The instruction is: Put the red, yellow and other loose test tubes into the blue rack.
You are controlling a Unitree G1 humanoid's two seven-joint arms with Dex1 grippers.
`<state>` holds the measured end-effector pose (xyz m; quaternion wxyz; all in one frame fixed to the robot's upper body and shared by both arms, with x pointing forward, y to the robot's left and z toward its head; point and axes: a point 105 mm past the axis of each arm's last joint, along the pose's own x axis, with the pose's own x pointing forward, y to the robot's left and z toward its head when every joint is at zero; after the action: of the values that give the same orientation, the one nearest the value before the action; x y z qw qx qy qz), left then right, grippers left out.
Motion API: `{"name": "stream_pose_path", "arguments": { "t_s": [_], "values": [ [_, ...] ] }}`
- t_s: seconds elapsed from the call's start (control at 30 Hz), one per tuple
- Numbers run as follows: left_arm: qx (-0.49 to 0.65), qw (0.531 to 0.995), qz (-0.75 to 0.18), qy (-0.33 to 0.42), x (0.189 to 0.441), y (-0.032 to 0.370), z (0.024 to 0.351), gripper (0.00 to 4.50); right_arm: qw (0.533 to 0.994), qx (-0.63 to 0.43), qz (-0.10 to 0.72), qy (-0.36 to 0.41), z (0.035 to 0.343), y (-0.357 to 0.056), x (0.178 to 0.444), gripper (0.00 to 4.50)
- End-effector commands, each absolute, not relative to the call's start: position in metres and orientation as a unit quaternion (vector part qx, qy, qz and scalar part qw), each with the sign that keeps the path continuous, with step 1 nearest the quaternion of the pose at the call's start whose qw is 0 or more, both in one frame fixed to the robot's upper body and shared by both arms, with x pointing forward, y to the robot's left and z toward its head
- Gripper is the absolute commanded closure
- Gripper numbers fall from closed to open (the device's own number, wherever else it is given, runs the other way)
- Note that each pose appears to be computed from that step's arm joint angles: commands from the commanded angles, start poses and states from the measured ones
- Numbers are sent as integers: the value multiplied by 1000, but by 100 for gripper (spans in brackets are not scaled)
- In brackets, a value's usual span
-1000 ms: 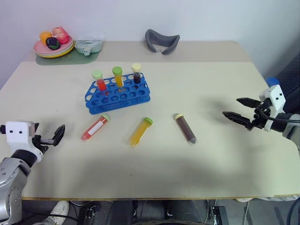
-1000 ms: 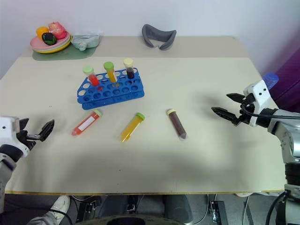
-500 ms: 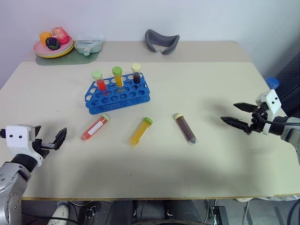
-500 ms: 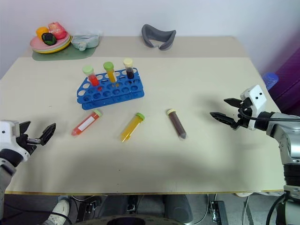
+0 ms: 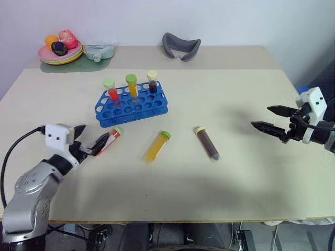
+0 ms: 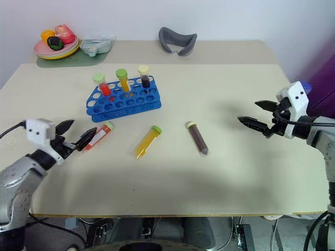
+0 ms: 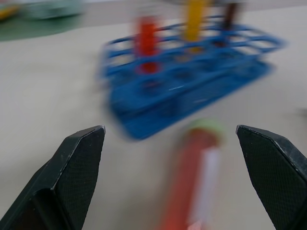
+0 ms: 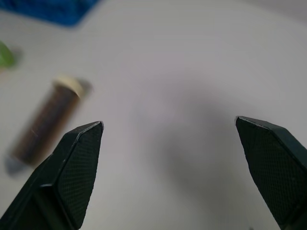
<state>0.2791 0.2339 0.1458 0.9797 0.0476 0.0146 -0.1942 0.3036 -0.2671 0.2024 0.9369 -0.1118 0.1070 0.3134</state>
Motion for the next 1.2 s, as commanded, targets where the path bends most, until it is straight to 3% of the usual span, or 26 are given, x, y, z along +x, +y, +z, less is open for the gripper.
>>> {"name": "stream_pose_path", "arguments": {
  "t_s": [0.03, 0.17, 0.3, 0.5, 0.63, 1.2],
  "values": [
    [66, 955, -288, -6, 274, 201, 160, 2, 933, -103, 334, 91, 220, -237, 293, 0],
    [101, 911, -399, 1, 260, 160, 153, 2, 919, -115, 344, 156, 201, -188, 287, 0],
    [100, 899, -425, 8, 257, 151, 148, 2, 924, -77, 286, 243, 185, -170, 297, 0],
    [87, 893, -442, 8, 250, 143, 146, 2, 921, -117, 275, 248, 189, -138, 306, 0],
    [91, 893, -441, 12, 248, 145, 140, 2, 927, -84, 267, 249, 185, -124, 314, 0],
    [106, 867, -488, -6, 232, 122, 145, 2, 901, -99, 216, 362, 154, -119, 312, 0]
  ]
}}
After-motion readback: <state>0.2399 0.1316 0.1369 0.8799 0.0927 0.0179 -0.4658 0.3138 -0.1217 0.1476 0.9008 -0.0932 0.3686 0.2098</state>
